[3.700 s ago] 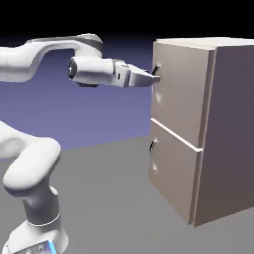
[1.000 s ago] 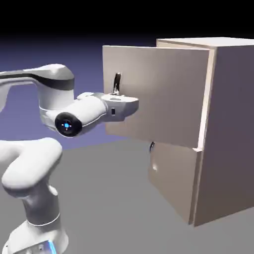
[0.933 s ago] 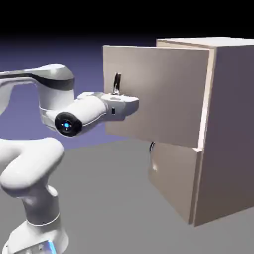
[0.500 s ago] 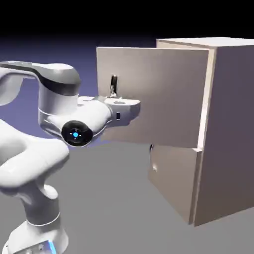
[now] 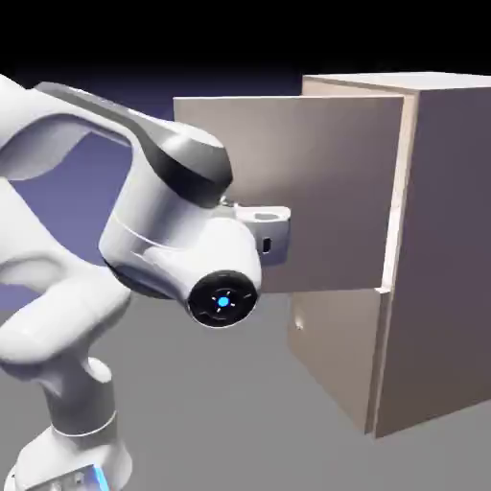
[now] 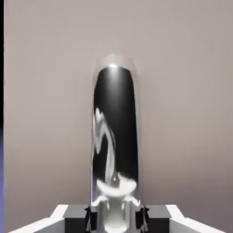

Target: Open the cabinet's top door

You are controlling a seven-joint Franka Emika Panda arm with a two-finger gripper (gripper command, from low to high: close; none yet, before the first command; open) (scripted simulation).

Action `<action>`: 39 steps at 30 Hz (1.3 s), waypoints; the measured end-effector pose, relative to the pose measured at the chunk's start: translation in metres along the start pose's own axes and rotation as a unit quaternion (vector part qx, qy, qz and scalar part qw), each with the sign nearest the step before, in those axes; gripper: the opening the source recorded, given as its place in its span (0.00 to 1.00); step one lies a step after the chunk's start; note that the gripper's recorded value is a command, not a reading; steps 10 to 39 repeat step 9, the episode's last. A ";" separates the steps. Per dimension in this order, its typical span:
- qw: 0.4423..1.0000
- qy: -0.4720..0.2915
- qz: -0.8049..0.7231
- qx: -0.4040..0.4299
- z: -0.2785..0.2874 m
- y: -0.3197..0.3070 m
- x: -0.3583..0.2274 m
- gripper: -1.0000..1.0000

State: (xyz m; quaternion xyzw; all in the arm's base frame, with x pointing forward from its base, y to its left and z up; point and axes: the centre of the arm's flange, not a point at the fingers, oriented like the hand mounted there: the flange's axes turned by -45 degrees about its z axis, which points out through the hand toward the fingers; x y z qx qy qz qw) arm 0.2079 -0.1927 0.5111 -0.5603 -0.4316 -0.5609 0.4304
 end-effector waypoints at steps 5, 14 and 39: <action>0.998 0.000 0.000 0.061 -0.033 0.020 0.000 0.00; 0.995 0.000 0.000 0.102 -0.054 0.035 0.000 1.00; 0.995 0.000 0.000 0.102 -0.054 0.035 0.000 1.00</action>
